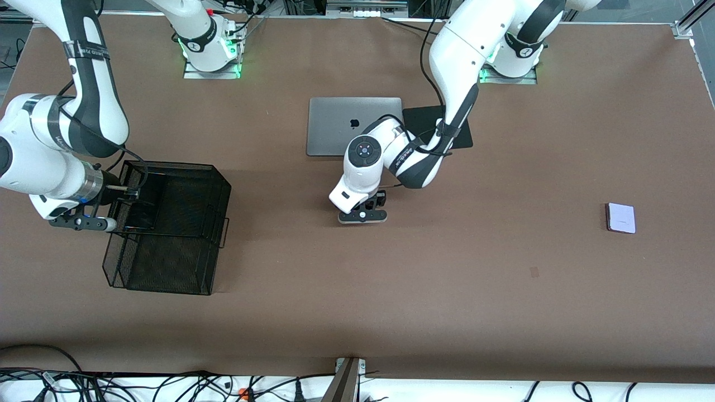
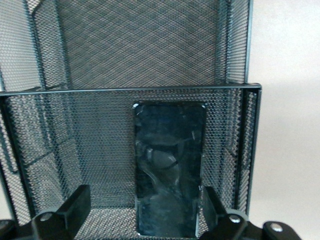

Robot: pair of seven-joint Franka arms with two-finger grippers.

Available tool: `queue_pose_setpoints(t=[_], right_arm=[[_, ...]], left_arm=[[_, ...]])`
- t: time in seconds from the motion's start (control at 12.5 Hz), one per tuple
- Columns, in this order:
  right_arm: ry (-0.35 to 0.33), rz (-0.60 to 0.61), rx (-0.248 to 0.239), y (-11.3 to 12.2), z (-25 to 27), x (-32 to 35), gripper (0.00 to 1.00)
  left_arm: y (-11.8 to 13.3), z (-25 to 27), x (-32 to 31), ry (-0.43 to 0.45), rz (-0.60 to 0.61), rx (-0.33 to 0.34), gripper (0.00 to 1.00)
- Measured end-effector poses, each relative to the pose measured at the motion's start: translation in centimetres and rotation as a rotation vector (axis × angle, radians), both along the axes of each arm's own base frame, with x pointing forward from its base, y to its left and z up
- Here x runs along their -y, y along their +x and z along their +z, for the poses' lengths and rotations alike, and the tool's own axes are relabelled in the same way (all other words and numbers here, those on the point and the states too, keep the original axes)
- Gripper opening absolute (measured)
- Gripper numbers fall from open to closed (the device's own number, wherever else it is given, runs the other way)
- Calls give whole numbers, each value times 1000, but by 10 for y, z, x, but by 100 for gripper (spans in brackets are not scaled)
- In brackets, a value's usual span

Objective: Place phones with both arms
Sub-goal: 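Drop the phone into the basket while the left gripper sets the flip phone down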

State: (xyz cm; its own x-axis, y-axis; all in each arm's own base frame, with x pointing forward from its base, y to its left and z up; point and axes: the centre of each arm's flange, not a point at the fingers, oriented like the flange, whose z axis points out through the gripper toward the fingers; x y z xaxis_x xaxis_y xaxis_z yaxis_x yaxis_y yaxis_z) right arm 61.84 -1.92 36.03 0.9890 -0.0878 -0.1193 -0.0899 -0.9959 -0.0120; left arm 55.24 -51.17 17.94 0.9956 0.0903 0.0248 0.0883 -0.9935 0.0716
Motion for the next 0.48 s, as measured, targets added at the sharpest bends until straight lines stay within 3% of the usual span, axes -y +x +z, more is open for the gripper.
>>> queue_pose_setpoints(t=[0.16, 0.24, 0.32, 0.48], right_arm=[[6, 17, 0, 1, 1, -14, 99], [6, 26, 1, 1, 1, -23, 99], [6, 36, 3, 1, 2, -30, 99], [7, 54, 12, 4, 8, -41, 99]], left_arm=[[1, -4, 3, -1, 12, 3, 81], [0, -6, 5, -1, 29, 3, 85], [-2, -7, 8, -1, 51, 8, 97], [-1, -3, 11, 1, 82, 23, 100]])
